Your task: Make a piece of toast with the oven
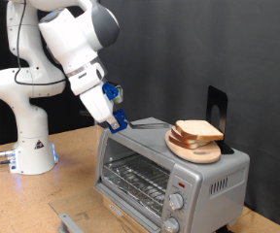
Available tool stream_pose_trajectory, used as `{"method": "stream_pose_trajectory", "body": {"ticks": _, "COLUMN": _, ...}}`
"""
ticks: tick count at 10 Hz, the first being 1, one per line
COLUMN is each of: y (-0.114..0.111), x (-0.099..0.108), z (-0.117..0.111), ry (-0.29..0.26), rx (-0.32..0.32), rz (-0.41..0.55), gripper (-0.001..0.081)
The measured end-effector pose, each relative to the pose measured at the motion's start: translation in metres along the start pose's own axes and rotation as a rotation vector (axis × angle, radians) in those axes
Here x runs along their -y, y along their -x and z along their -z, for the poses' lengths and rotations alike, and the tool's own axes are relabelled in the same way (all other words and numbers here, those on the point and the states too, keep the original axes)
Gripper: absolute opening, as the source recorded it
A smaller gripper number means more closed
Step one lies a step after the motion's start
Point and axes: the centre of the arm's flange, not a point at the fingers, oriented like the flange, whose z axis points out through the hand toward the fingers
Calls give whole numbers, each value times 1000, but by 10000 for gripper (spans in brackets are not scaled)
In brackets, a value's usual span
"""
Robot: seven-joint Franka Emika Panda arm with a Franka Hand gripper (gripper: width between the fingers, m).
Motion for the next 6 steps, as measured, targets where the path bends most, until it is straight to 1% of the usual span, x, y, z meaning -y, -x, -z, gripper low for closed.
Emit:
{"method": "stream_pose_trajectory", "body": {"ticks": 2, "y": -1, "x": 9, "z": -6, "ry": 24, "rx": 23, "rz": 13, "gripper": 344}}
{"method": "stream_pose_trajectory", "body": {"ticks": 6, "y": -3, "x": 24, "z": -15, "ry": 38, "rx": 22, "rz": 23, "gripper": 344}}
